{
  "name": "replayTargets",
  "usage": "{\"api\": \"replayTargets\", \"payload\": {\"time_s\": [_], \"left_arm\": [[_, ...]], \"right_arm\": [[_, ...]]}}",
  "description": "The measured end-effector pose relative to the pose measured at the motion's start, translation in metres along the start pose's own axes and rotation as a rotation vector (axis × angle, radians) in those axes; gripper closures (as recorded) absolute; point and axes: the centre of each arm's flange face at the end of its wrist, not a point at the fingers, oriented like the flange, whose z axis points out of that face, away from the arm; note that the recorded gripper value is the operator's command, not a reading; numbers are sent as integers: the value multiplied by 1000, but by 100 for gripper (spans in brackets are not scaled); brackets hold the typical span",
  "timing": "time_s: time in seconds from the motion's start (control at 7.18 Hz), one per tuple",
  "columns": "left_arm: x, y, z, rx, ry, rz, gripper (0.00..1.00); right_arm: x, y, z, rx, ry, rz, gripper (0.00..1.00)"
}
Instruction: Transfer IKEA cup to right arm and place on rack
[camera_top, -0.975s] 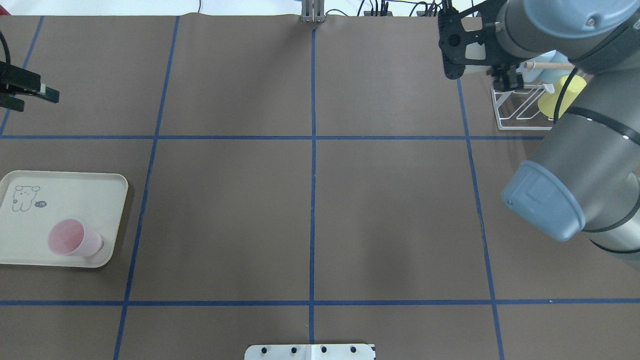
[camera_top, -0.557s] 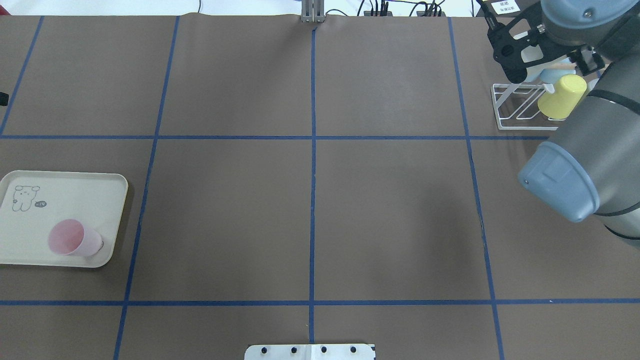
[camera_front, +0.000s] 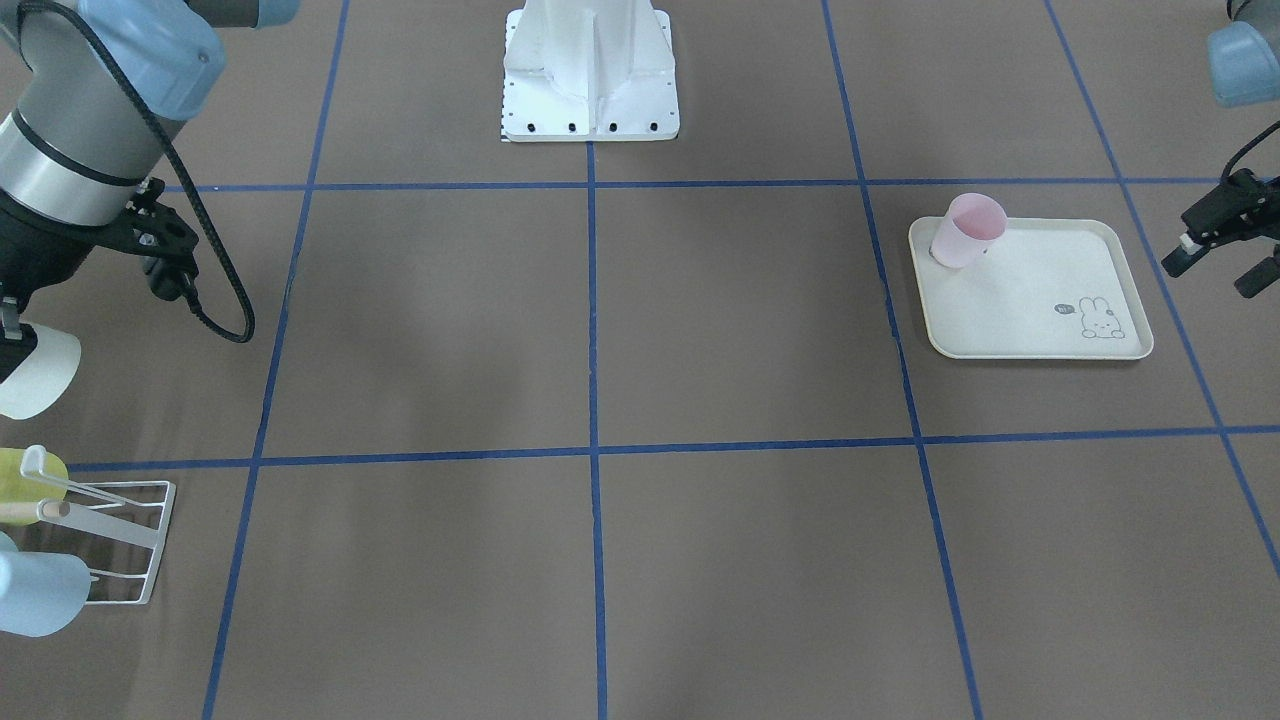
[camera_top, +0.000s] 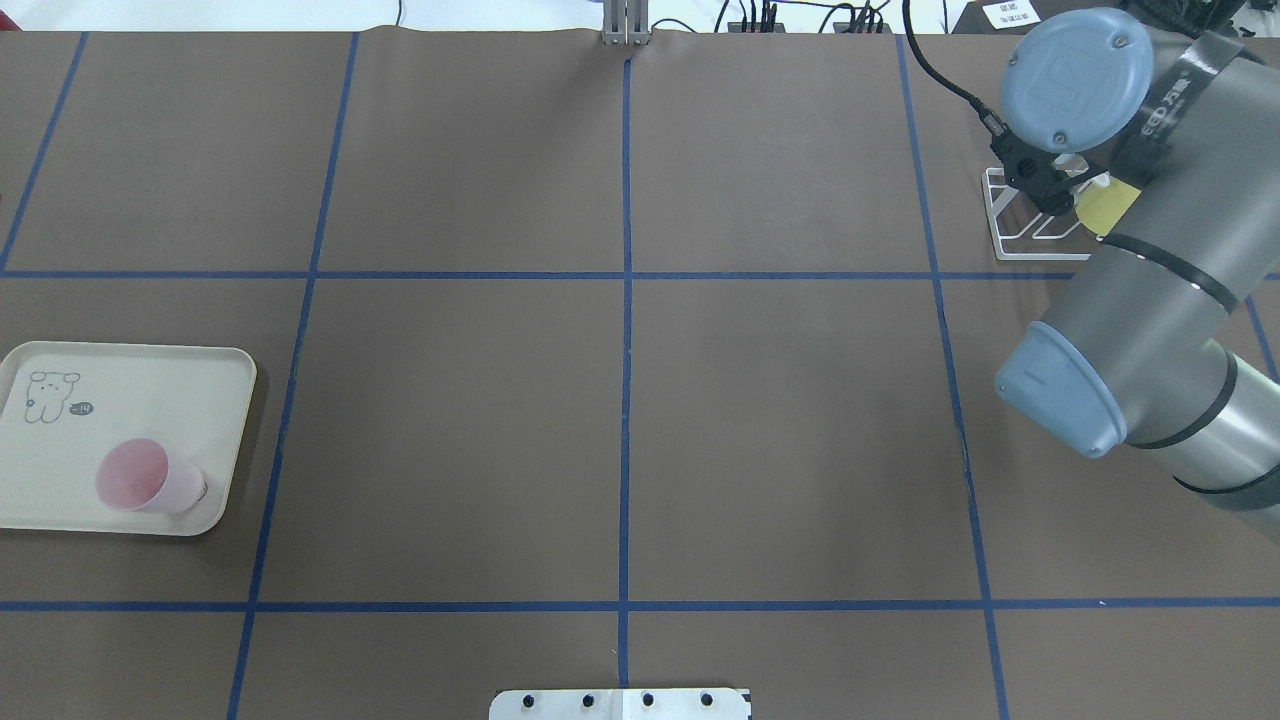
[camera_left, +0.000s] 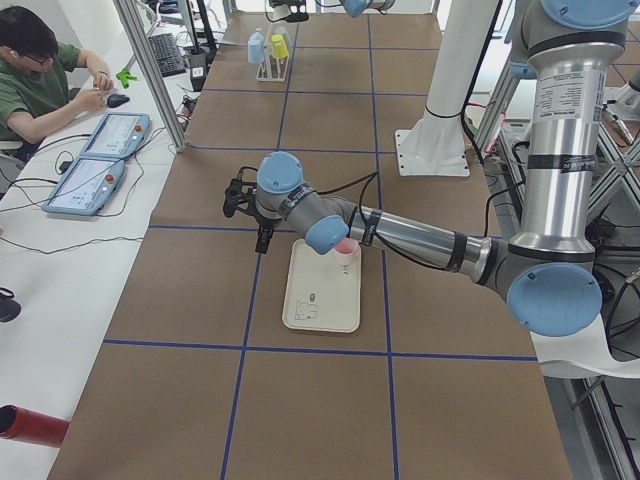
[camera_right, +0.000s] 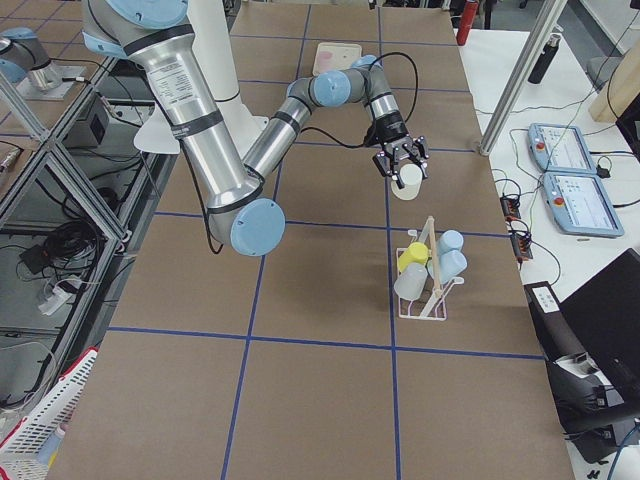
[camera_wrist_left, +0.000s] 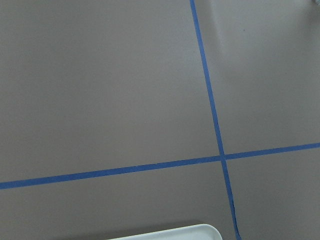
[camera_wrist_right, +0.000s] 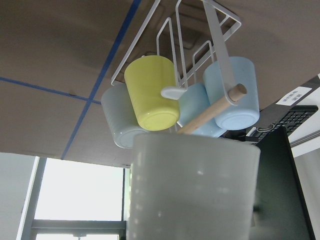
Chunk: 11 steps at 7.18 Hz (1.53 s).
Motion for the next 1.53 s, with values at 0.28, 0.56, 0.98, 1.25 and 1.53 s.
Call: {"api": "replayTargets", "payload": {"time_s": [0.28, 0.56, 0.98, 1.25, 1.53], "left_arm": [[1, 0, 0, -1, 1, -3, 0], [1, 0, 1, -2, 2, -4, 0], [1, 0, 1, -2, 2, -5, 0], [3, 0, 1, -3, 3, -4, 0], [3, 0, 1, -3, 4, -4, 0]], "right_arm": [[-4, -21, 26, -42, -38, -46, 75], [1, -36, 47, -46, -38, -68, 75], [8, -39, 64, -44, -27, -105, 74], [14, -36, 75, -40, -14, -113, 74], [17, -38, 84, -38, -6, -120, 74]]}}
